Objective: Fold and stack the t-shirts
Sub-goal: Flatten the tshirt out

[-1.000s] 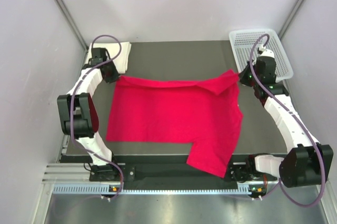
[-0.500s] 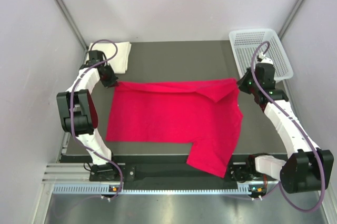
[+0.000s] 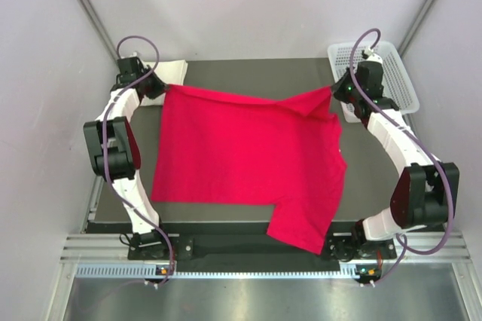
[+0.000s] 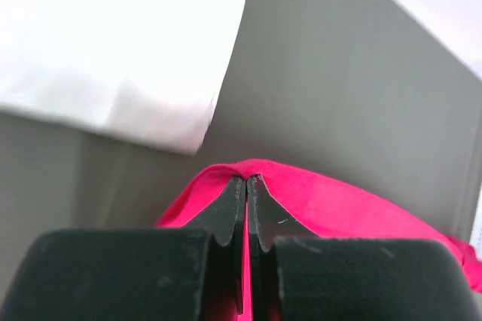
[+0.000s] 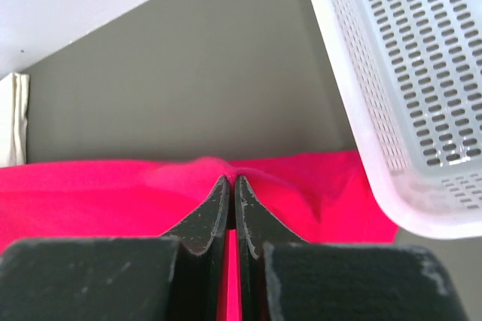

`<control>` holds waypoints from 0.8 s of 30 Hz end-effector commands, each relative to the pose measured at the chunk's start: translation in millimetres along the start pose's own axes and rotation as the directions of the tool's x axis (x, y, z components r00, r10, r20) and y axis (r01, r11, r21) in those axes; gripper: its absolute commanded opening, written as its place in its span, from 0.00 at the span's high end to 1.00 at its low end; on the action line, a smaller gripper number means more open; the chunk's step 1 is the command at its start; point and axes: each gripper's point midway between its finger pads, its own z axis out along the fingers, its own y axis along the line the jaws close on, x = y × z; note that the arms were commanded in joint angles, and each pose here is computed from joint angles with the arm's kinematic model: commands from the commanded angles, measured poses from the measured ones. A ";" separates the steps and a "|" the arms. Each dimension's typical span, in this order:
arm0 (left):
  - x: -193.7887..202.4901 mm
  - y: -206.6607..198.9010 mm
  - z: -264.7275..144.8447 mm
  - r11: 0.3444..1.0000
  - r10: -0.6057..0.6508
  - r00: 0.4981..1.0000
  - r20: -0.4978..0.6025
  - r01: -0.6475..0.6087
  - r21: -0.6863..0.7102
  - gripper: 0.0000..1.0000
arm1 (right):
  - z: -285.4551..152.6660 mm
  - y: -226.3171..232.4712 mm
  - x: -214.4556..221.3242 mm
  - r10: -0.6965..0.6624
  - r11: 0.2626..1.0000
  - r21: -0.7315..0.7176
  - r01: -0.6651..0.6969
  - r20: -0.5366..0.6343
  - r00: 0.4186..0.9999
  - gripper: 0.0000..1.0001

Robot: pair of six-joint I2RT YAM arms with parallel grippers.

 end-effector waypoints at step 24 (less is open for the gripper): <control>-149.3 -213.5 -352.3 0.926 0.015 0.766 0.643 -0.254 0.280 1.00 | -314.3 118.2 -241.6 0.069 0.954 -0.247 0.171 0.735 0.675 1.00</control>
